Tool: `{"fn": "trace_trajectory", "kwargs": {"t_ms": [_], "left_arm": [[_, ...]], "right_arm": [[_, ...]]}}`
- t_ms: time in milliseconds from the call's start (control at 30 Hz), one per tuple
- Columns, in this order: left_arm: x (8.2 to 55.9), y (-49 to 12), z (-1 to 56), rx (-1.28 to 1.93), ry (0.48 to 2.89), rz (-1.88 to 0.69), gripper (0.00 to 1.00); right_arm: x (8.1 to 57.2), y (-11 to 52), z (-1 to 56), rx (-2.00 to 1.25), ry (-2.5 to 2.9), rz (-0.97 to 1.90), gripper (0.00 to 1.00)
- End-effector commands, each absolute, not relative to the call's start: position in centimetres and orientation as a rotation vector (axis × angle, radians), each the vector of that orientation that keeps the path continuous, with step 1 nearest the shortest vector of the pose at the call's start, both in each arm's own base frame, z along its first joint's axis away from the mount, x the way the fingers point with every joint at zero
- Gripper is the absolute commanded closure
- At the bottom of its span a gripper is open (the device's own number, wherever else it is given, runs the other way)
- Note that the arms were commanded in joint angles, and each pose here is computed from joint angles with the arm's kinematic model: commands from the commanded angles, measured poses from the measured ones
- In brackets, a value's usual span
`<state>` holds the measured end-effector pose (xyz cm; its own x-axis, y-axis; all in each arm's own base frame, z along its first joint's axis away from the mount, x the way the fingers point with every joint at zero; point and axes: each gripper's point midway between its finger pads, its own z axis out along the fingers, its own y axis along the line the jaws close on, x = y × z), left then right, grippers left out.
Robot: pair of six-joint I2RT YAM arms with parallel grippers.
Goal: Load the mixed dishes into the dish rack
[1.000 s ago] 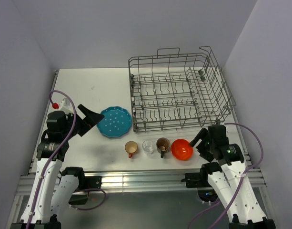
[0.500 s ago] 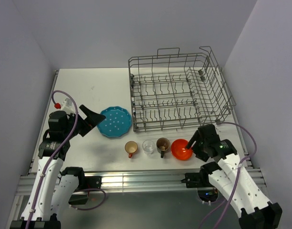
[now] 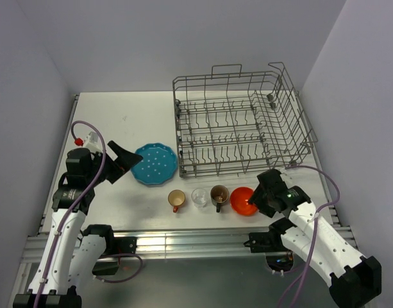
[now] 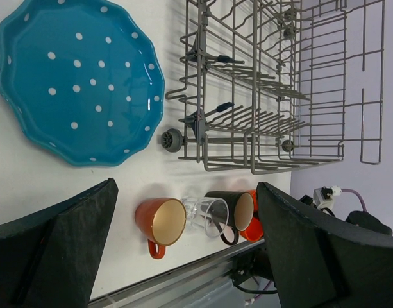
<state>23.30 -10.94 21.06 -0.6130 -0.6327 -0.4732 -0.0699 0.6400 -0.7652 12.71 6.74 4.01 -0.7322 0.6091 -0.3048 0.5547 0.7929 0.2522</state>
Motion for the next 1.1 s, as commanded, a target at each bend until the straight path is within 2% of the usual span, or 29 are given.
{"fn": "trace_trajectory", "kwargs": {"t_ms": [0,67,100,167,233,467,500,533,833,1067], "left_arm": [[23.6,-11.5,22.1,-0.481,2.056,-0.967,0.04],[23.7,-11.6,22.3,-0.475,2.055,-0.978,0.04],[23.7,-11.7,22.5,-0.472,2.055,-0.983,0.05],[23.7,-11.8,22.8,-0.462,2.052,-0.989,0.05],[23.7,-11.9,22.9,-0.455,2.056,-0.997,0.05],[23.6,-12.0,23.5,-0.44,2.055,-1.003,0.05],[23.6,-12.1,23.6,-0.436,2.052,-1.009,0.06],[23.5,-12.2,23.7,-0.435,2.049,-1.021,0.07],[22.8,-13.1,26.9,-0.296,2.015,-1.067,0.15],[22.6,-13.6,30.2,-0.195,2.014,-1.043,0.18]], "right_arm": [[13.8,6.5,3.8,0.891,2.551,0.189,0.41],[13.9,6.5,3.8,0.887,2.551,0.186,0.46],[14.2,6.6,3.9,0.874,2.548,0.196,0.58],[14.2,6.8,3.7,0.871,2.556,0.202,0.75],[14.3,6.8,3.6,0.867,2.557,0.191,0.86],[14.4,6.5,4.3,0.859,2.537,0.149,0.86],[14.3,6.6,4.6,0.856,2.537,0.15,0.96],[14.2,6.8,4.9,0.844,2.534,0.16,1.0],[13.7,6.7,9.3,0.847,2.471,0.158,1.0],[13.3,7.2,13.8,0.731,2.47,0.2,1.0]]}}
